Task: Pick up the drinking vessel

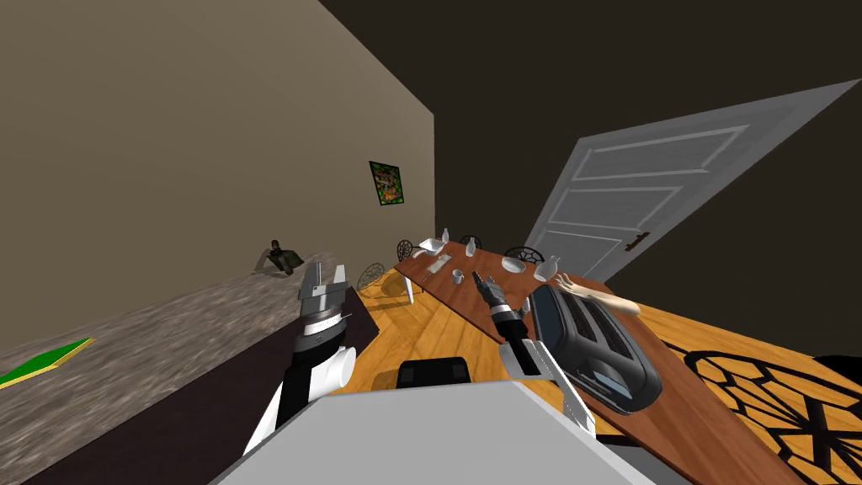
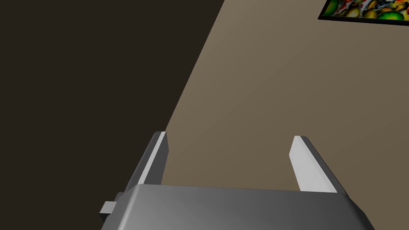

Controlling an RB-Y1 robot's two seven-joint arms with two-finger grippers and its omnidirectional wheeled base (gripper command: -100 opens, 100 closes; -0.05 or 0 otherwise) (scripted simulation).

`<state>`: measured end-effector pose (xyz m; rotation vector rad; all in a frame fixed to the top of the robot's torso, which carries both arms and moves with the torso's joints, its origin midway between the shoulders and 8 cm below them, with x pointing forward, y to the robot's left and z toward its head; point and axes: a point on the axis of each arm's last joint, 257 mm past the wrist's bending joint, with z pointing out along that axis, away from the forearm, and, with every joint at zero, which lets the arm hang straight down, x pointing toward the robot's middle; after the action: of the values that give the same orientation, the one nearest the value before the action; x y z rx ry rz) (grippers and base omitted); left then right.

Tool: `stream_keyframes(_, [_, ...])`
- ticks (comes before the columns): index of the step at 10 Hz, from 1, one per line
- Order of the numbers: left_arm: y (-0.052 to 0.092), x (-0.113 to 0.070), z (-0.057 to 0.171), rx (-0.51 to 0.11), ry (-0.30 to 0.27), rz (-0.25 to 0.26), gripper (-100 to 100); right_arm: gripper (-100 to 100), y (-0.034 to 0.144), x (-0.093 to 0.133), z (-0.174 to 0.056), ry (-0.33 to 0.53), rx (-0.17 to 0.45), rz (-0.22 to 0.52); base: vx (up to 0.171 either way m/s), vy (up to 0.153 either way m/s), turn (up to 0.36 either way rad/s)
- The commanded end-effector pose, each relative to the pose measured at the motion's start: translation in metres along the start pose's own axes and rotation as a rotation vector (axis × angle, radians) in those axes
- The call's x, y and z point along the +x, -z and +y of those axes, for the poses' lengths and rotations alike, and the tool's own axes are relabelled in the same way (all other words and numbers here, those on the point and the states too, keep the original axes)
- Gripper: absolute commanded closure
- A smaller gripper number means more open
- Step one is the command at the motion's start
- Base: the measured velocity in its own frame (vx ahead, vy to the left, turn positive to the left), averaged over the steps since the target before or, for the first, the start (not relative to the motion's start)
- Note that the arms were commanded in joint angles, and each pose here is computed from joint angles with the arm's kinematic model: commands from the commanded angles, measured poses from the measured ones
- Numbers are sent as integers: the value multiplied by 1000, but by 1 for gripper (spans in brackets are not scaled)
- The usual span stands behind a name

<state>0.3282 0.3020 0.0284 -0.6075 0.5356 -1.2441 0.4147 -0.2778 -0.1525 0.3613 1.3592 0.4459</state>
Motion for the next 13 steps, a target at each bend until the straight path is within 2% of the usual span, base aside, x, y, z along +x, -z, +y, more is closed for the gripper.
stream_keyframes(1, [0, 0, 0, 0, 0, 0, 0, -100, -1, 3, -2, 40, 6, 10, -18, -13, -38])
stream_keyframes(2, [0, 0, 0, 0, 0, 0, 0, -100, -2, 18, -16, 104, 42, 49, -33, -15, 179])
stream_keyframes(4, [0, 0, 0, 0, 0, 0, 0, -100, -2, 20, -16, 142, 40, 55, -22, -16, 60])
stream_keyframes(5, [0, 0, 0, 0, 0, 0, 0, -100, -1, 35, -31, 211, 75, 95, -27, -12, 178])
stream_keyframes(7, [0, 0, 0, 0, 0, 0, 0, -100, -1, 36, -31, 250, 72, 101, -22, -16, 65])
stream_keyframes(8, [0, 0, 0, 0, 0, 0, 0, -100, 0, 50, -48, 318, 107, 142, -22, -14, 210])
stream_keyframes(10, [0, 0, 0, 0, 0, 0, 0, -100, 1, 51, -48, 361, 104, 147, -20, -14, 50])
stream_keyframes(11, [0, 0, 0, 0, 0, 0, 0, -100, 3, 65, -65, 431, 137, 189, -40, -25, 196])
stream_keyframes(13, [0, 0, 0, 0, 0, 0, 0, -100, 3, 65, -65, 475, 133, 194, -20, -18, 58])
